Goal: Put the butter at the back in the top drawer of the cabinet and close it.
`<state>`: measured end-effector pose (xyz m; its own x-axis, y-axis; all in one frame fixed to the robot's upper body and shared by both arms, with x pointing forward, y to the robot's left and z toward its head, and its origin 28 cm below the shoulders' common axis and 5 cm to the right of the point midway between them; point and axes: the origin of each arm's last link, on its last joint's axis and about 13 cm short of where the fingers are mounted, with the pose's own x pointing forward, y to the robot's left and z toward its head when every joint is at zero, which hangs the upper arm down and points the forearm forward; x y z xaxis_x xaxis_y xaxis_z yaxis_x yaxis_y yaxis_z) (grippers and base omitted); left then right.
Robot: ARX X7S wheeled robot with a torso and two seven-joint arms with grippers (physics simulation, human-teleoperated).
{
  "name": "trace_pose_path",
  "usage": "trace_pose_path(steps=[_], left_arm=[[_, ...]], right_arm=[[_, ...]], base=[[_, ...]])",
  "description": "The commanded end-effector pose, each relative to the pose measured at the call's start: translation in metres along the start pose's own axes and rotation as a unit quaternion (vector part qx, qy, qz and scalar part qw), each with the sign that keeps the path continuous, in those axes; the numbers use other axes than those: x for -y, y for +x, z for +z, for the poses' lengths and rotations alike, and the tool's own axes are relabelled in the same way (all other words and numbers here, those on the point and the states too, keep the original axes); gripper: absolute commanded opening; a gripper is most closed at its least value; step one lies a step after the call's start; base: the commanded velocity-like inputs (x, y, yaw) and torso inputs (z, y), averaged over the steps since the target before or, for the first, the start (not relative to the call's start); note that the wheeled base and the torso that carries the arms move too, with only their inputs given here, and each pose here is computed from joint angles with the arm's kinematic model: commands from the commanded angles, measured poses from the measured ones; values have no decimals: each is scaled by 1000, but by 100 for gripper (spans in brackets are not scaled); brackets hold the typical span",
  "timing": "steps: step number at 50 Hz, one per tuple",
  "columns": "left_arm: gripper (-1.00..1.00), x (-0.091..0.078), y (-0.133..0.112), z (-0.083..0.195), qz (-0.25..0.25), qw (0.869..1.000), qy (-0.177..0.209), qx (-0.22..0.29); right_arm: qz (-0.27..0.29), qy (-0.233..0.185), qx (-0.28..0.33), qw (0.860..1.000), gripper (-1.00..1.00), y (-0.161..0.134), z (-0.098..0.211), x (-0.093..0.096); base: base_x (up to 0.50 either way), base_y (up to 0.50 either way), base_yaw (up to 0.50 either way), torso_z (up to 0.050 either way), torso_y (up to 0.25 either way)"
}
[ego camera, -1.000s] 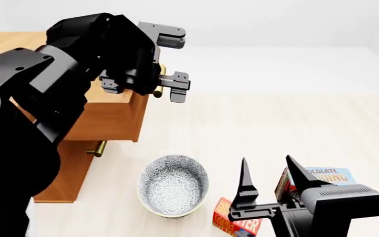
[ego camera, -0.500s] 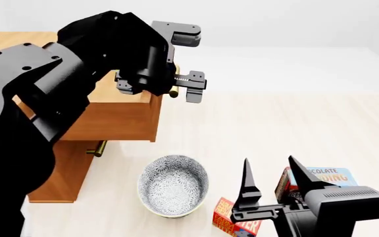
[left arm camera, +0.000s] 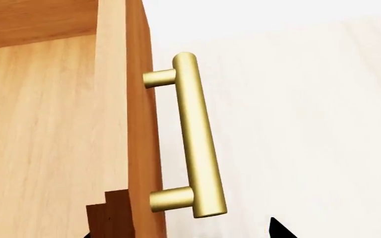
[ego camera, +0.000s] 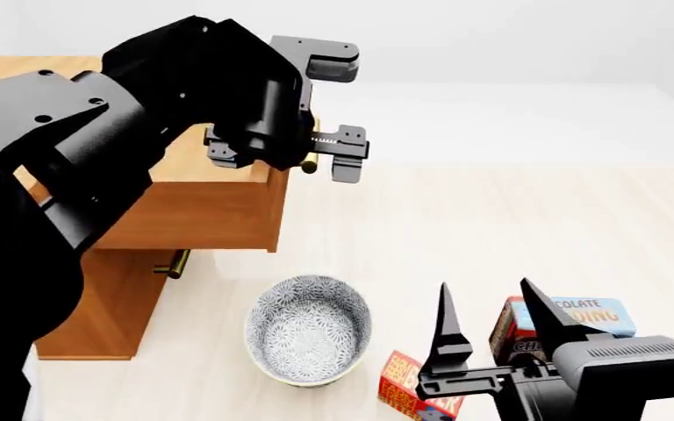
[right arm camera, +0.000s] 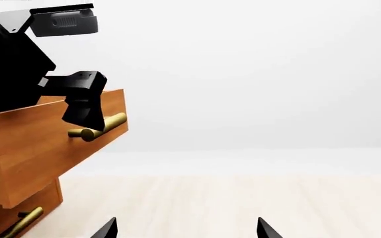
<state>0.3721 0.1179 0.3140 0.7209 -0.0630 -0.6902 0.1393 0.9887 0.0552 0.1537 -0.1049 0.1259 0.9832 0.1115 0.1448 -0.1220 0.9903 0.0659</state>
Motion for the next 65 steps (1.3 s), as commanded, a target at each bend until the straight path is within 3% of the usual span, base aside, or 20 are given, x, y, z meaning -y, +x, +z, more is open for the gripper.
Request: trace_pose_path(steps=[1,6,12,23,30,38,46,49,59,65], left_arm=[[100,27,-19,8,-96,995,-19,18],[100,27,-22,13,-69,996,-12,50],[100,32,-36,28,-47,990,-4,136],[100,38,-64,51,-27,969,-16,244],[100,39,-82,57,12,947,-1,322],[100,24,-104,23,31,916,50,397],[100,-8,-127,-21,45,895,64,440],[100,-18,-133,-42,60,881,93,460],[100,-52,-132,-84,80,882,102,454],[100,-63,-128,-99,77,877,101,463]], right_arm=[[-2,1,1,1000,100,-1,-1,2],[-1,2,-1,1000,100,-1,-2,2],[0,2,-2,1000,100,-1,-3,1],[3,0,-1,1000,100,-1,-2,-2],[3,-1,1,1000,100,-2,0,-2],[1,-5,7,1000,100,-2,6,1],[2,-23,11,1000,100,-1,12,3],[12,-22,11,1000,100,-1,14,4],[61,8,-49,997,100,5,22,11],[105,17,-58,993,100,11,31,21]], base=[[0,0,0,0,0],[0,0,0,0,2],[0,0,-1,0,3],[0,-1,-2,0,2],[0,0,0,0,0],[0,0,0,0,0],[0,0,0,0,0],[0,0,0,0,0],[0,0,0,0,0],[0,0,0,0,0]])
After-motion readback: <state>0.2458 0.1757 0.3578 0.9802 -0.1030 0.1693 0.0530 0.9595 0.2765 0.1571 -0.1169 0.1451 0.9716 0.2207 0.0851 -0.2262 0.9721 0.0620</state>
